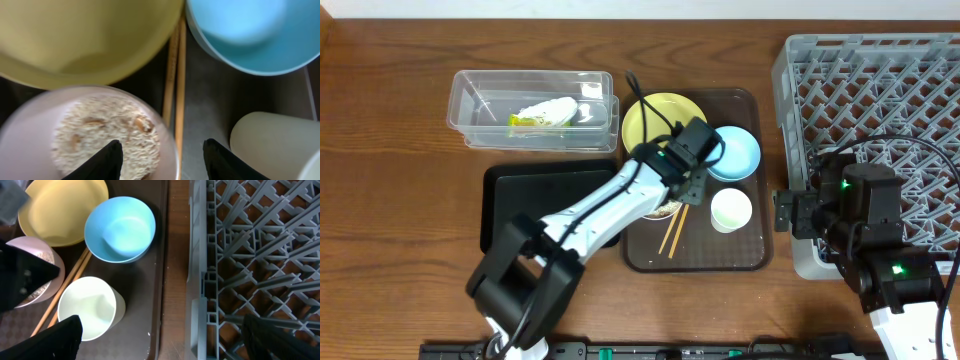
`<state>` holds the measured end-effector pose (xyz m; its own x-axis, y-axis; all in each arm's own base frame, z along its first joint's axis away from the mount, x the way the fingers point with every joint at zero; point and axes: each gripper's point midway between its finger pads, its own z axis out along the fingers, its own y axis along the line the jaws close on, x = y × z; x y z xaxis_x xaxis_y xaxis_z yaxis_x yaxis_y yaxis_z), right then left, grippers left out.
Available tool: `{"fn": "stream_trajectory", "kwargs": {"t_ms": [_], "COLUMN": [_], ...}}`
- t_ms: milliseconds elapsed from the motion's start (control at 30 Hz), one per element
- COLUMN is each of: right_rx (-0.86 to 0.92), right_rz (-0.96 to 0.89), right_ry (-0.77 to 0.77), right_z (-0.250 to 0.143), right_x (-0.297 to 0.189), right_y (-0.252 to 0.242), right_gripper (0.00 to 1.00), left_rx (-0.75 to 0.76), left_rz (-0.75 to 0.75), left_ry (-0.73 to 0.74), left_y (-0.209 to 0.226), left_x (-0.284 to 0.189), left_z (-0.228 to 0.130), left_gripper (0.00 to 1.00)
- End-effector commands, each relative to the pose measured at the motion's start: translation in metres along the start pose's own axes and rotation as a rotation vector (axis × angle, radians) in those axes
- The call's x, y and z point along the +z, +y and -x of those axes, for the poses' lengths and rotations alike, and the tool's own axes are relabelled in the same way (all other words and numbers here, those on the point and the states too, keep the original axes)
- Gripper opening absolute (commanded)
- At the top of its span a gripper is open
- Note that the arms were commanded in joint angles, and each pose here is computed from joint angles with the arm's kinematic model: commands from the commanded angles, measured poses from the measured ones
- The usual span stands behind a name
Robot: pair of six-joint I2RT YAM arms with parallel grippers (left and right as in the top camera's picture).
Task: Sort waste into correct bins and load items into the dishwasher rack
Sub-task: 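Grasp the rim of the pink rice bowl with left gripper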
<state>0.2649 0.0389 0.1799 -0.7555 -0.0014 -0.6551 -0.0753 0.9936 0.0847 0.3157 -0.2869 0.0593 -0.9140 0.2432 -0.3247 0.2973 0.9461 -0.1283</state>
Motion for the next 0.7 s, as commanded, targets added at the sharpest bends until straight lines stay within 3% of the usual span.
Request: {"fn": "stream_trajectory", "kwargs": {"t_ms": [0,467,567,667], "right_rx": [-0.012,-0.012,-0.012,-0.012], "right_rz": [0.005,0.004,0.003,0.003], "right_ry": [-0.021,-0.007,-0.007,-0.007], "right_z": [0.007,0.004,0.004,0.004], "right_x": [-0.005,-0.005,-0.005,-0.005], "right_y": [0.001,0.001,0.001,0.001], "right_gripper": [0.99,0.99,0.99,0.99], "left_rx": [0.005,0.021,0.026,0.035], "left_rz": [0.019,0.045,0.051,0.054], "left_ry": [0.033,0.091,0.106,0.117], "left_y": [-0.002,-0.001,-0.001,-0.003], "left_x": [0.013,0.037,0.04,0.042], "left_z": [-0.01,-0.026,-0.03,-0.034], "left_gripper": [0.51,0.32,0.31,0.24]}}
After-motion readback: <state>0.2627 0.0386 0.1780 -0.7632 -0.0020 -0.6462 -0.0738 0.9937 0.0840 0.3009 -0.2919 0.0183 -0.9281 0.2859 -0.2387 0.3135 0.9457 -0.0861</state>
